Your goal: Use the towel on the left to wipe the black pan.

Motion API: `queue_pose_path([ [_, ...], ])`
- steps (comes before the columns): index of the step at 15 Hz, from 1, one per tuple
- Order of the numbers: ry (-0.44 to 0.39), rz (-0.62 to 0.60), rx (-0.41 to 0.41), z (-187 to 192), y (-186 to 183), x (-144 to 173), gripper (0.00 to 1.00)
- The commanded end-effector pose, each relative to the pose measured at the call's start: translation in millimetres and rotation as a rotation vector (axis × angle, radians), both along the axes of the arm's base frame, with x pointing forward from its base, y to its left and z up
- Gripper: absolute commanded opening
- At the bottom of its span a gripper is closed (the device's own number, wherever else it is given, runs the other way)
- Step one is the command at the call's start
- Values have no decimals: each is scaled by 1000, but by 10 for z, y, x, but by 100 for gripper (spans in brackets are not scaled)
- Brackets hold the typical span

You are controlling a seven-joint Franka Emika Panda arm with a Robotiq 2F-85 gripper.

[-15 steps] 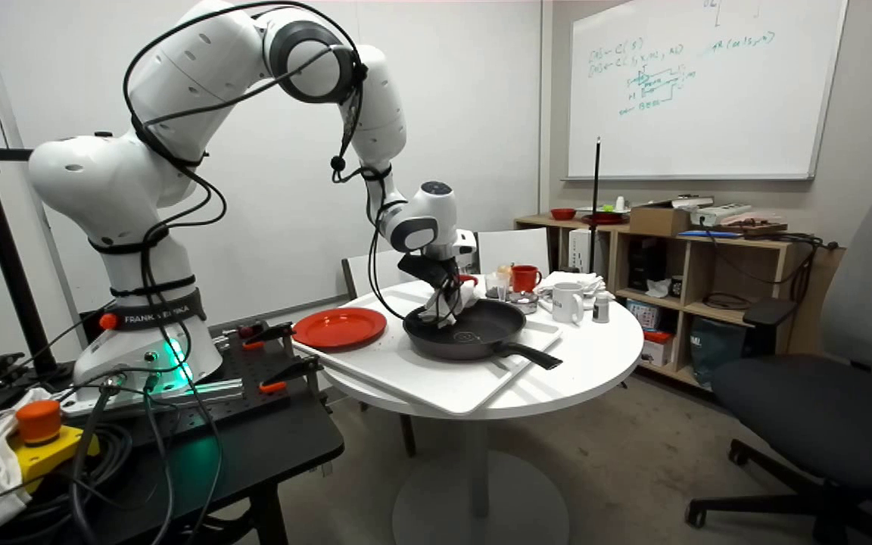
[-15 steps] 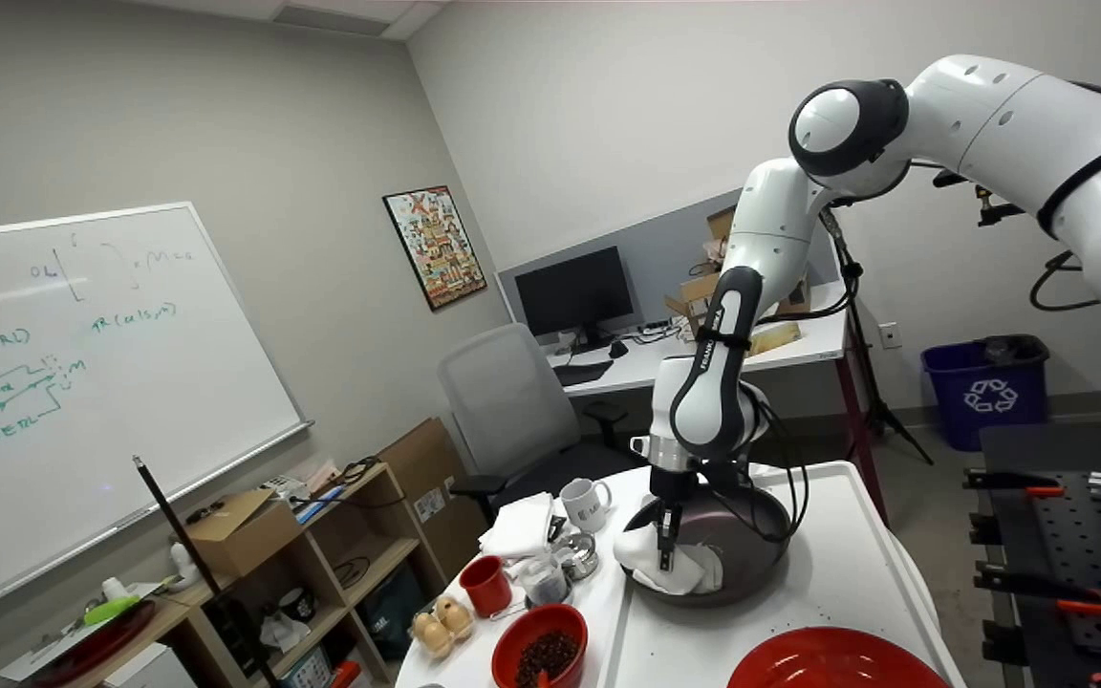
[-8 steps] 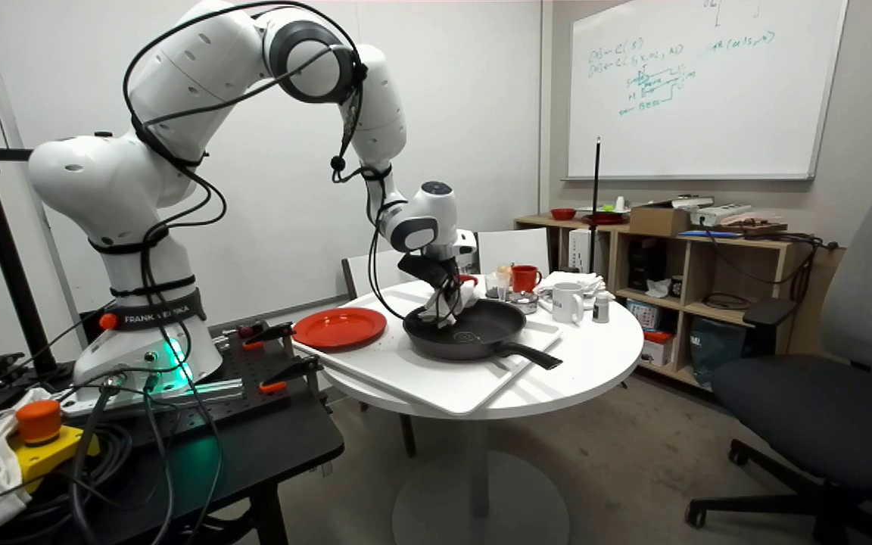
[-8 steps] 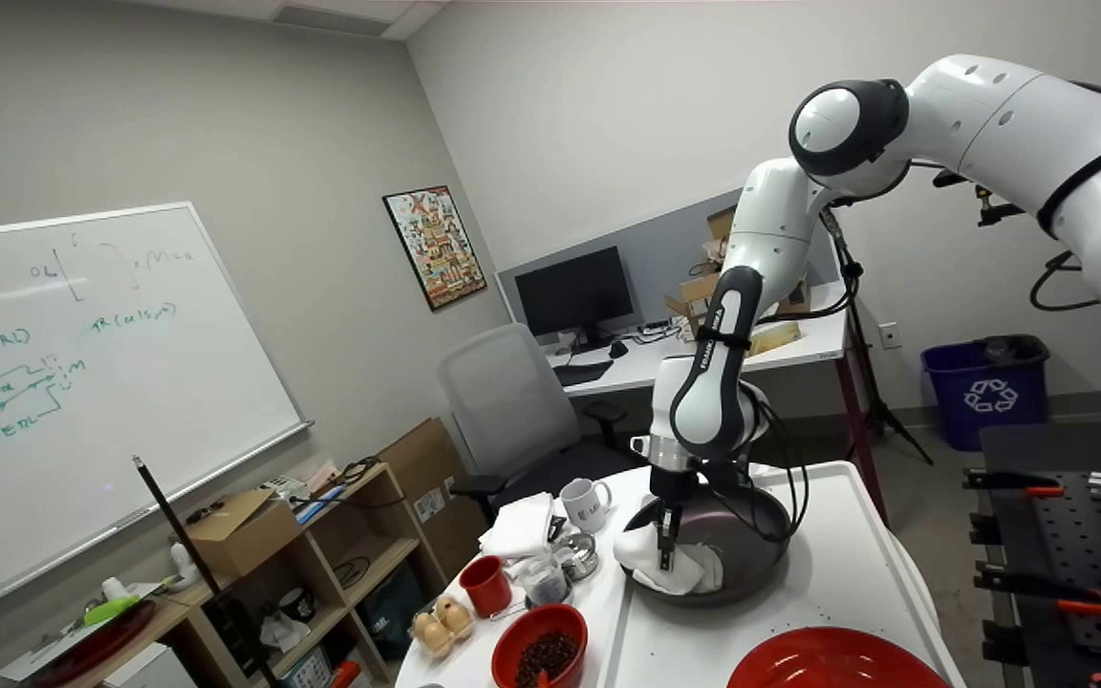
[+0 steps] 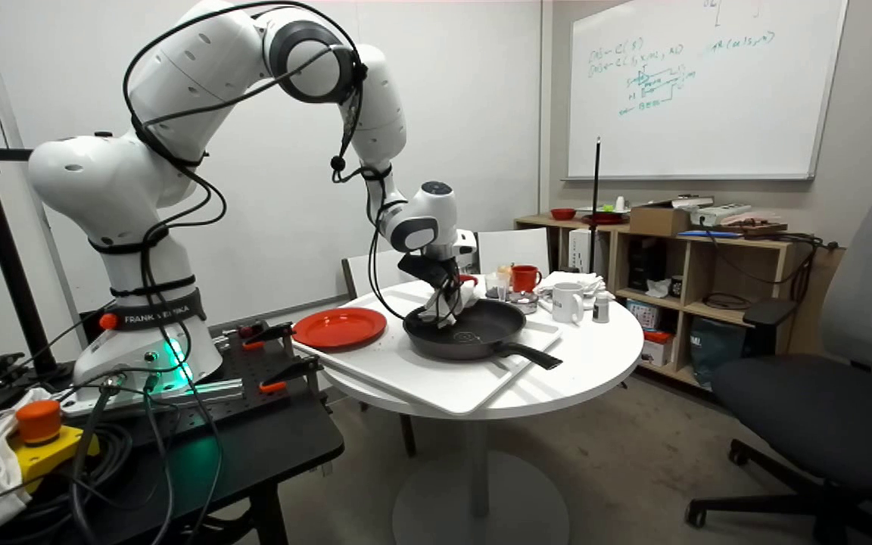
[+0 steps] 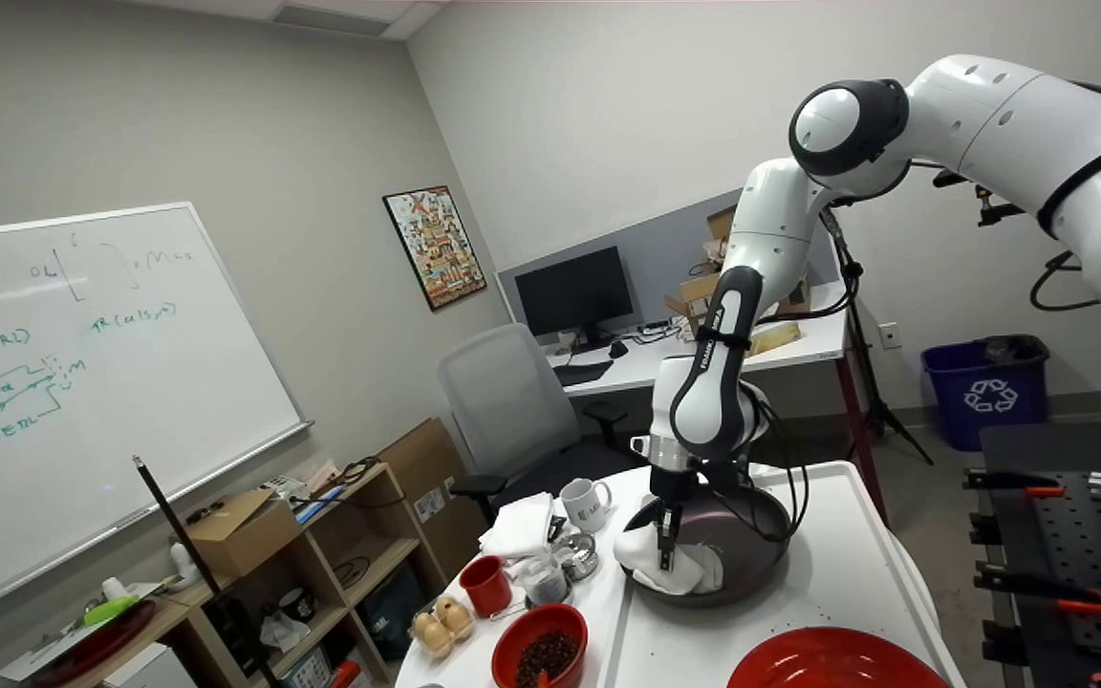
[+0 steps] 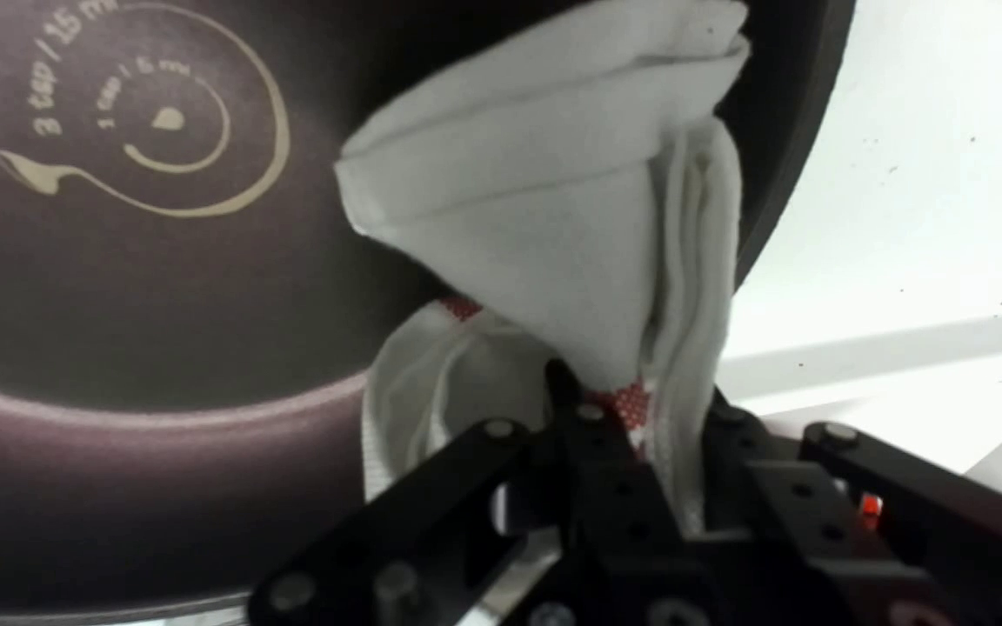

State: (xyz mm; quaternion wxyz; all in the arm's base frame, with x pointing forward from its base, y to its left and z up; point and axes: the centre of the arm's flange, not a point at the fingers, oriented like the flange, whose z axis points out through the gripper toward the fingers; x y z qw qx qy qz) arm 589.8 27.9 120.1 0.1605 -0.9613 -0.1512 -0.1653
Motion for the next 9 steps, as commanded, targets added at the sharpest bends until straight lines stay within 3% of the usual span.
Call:
queue_pose_path([
  [1,5,19,12,24,-9,-21,4],
  [5,6,19,12,24,-9,-21,4],
  [6,27,135,59,139,168,-165,4],
  [9,46,272,90,213,391,-349,4],
])
